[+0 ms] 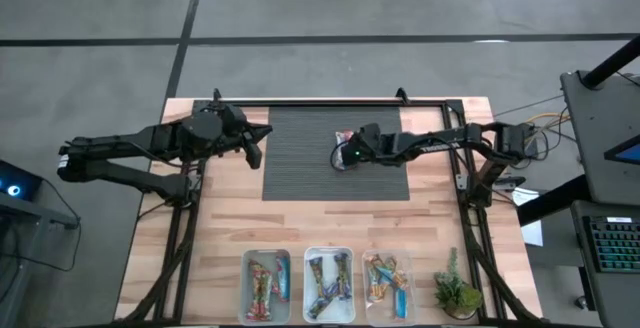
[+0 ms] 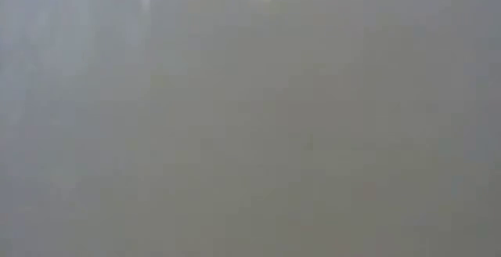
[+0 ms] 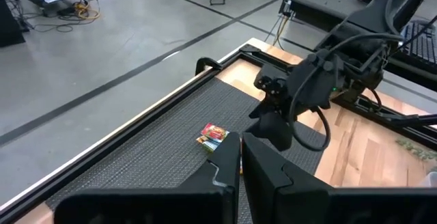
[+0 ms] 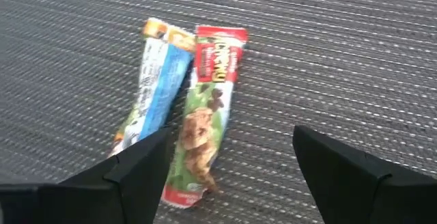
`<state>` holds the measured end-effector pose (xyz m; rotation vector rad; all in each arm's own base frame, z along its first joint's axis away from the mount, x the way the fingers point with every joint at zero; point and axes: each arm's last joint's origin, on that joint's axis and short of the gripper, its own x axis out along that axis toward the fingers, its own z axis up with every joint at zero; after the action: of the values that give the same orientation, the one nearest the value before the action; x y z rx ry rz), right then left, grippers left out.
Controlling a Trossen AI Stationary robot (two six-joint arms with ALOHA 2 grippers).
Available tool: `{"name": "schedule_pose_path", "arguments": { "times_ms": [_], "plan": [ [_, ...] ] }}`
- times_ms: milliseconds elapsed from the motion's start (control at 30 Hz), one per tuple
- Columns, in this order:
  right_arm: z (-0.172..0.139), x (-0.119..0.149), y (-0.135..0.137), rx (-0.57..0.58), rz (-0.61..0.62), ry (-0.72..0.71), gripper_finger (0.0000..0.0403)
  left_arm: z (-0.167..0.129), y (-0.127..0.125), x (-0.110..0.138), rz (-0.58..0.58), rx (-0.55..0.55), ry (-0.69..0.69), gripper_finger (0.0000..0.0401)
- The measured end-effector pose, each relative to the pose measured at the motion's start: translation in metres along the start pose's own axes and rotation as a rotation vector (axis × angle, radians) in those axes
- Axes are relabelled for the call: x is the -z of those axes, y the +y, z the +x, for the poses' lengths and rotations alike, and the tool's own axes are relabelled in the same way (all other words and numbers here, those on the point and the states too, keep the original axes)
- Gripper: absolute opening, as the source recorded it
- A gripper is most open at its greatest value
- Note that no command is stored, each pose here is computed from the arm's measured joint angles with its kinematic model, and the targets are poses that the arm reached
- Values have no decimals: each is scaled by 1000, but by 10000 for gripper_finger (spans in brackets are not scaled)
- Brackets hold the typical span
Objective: Pick and place Granola Bars by type
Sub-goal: Put the red granola bar into the gray bin
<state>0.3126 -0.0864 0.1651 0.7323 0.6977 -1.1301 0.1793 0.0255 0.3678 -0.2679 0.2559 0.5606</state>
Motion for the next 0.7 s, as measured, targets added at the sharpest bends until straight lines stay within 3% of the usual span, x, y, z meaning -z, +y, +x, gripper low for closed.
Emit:
{"name": "schedule_pose_path", "arguments": {
  "times_ms": [400,700],
  "plan": [
    [6,7,6,8,-22,-7,292,0,0,0,-25,0,0,0],
    [33,9,35,15,-75,79,292,0,0,0,-33,0,0,0]
  ]
}}
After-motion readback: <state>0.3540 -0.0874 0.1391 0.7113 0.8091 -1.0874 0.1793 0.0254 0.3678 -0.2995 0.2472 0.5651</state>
